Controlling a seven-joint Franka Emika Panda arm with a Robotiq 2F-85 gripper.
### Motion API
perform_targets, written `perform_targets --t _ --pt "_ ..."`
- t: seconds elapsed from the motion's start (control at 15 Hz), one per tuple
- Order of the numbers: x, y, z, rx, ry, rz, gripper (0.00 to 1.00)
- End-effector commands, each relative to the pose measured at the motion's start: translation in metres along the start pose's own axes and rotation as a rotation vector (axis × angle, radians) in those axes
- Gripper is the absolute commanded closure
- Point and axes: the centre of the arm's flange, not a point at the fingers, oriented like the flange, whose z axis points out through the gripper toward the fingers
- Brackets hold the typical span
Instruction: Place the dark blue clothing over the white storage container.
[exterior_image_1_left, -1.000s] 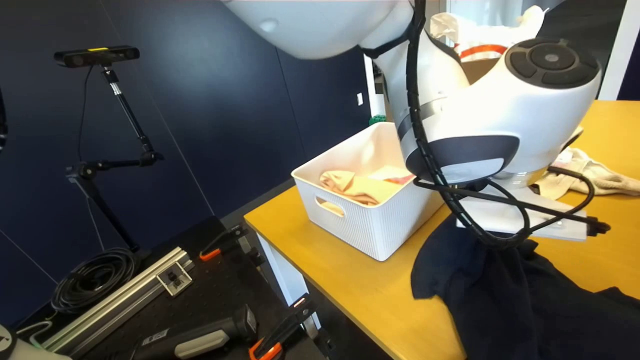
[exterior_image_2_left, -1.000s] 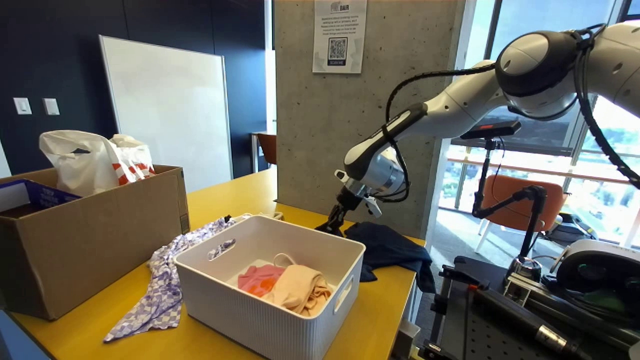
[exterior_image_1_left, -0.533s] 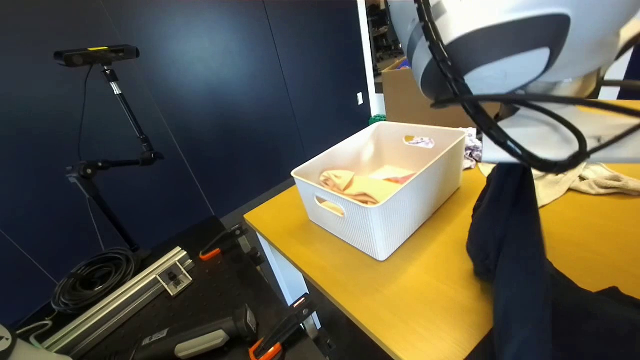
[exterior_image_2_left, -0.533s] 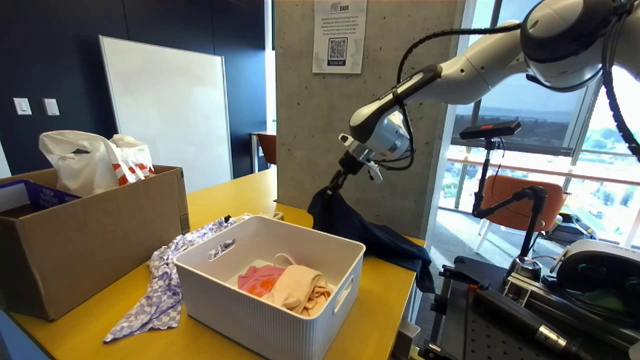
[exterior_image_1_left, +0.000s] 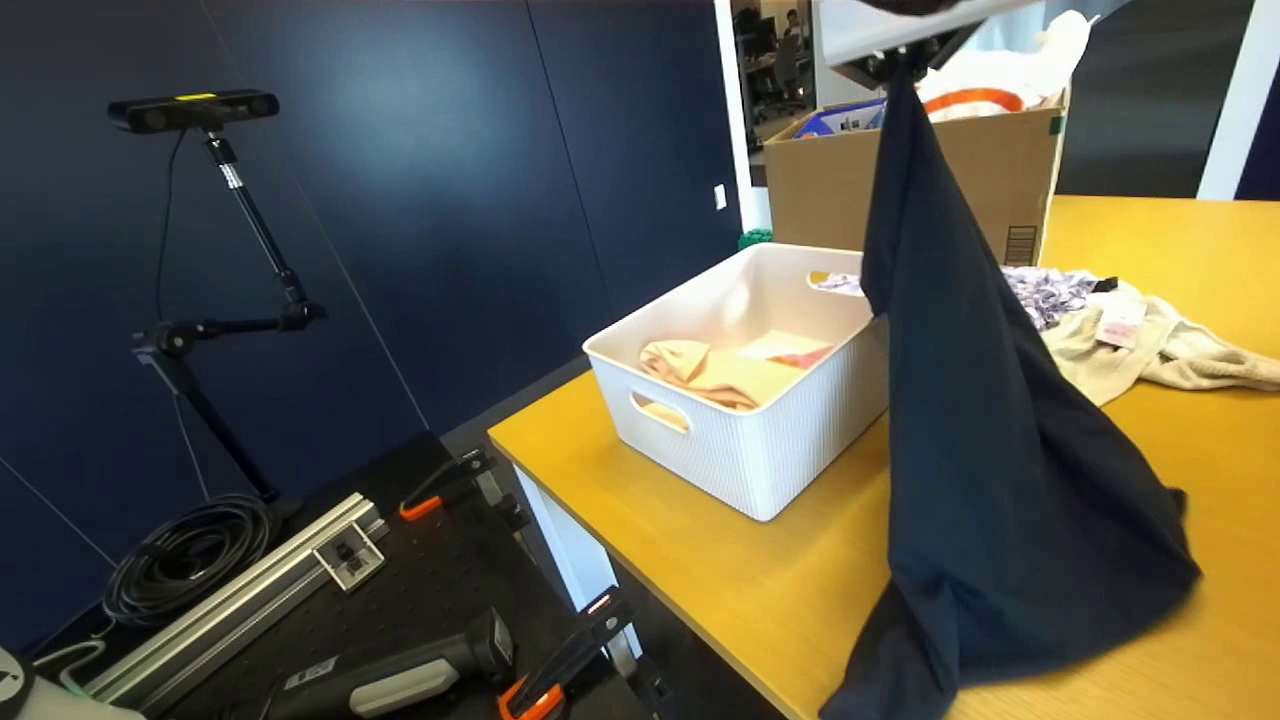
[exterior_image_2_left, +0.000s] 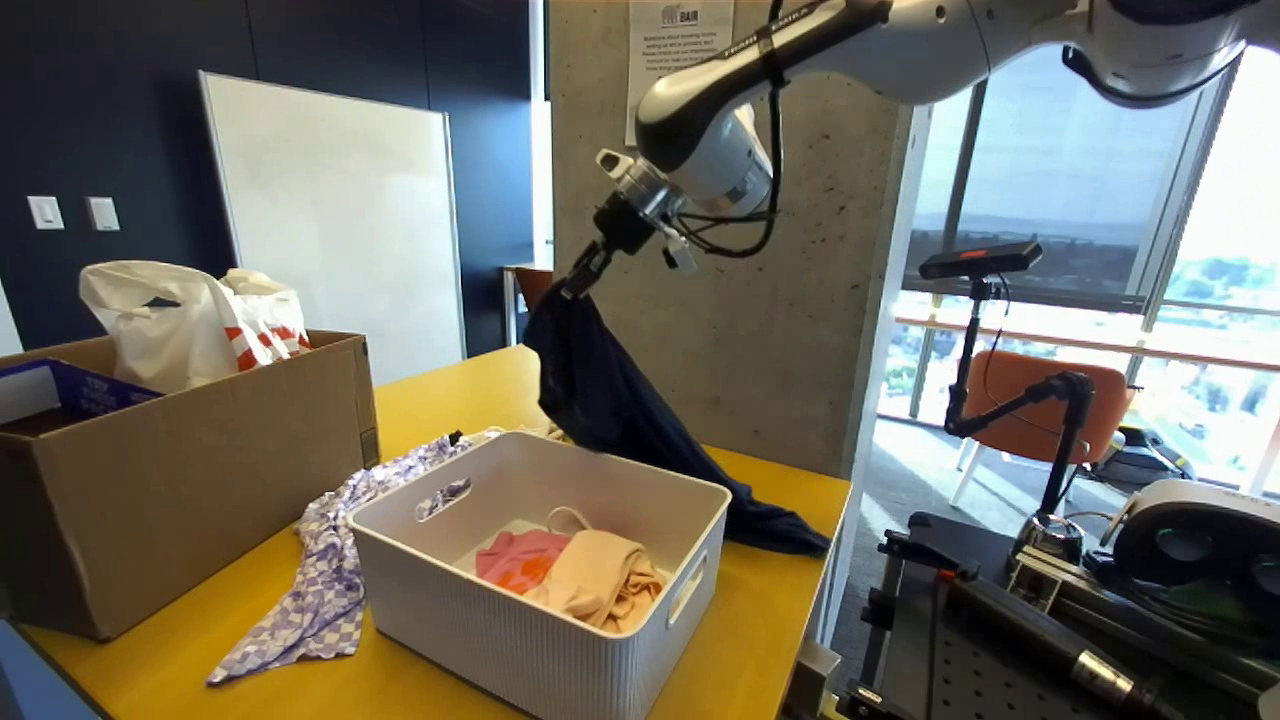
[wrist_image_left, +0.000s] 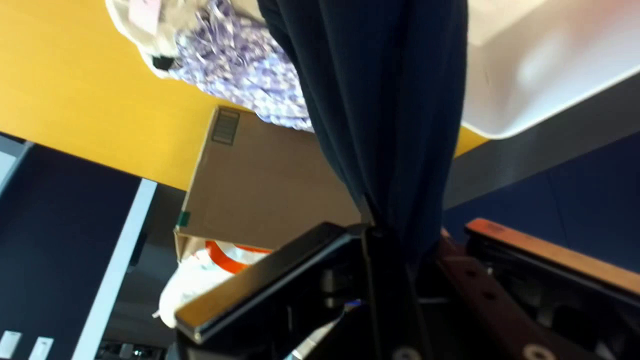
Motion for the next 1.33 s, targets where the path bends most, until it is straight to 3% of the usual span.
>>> perform_targets --t 0.0,0.27,0.47,0.93,1.27 --pt "0.081 -0.06 -0.018 0.067 0.032 -0.053 0.99" --pt "0.145 -0.151 -0.01 0.155 0.05 -0.154 0.99" --pt "0.161 -0.203 0.007 0.246 0.036 -0.209 0.99" --pt "0.141 -0.264 0.089 0.45 -0.042 -0.286 0.99" --pt "0.114 -0.288 0.145 0.583 -0.104 -0.318 0.99"
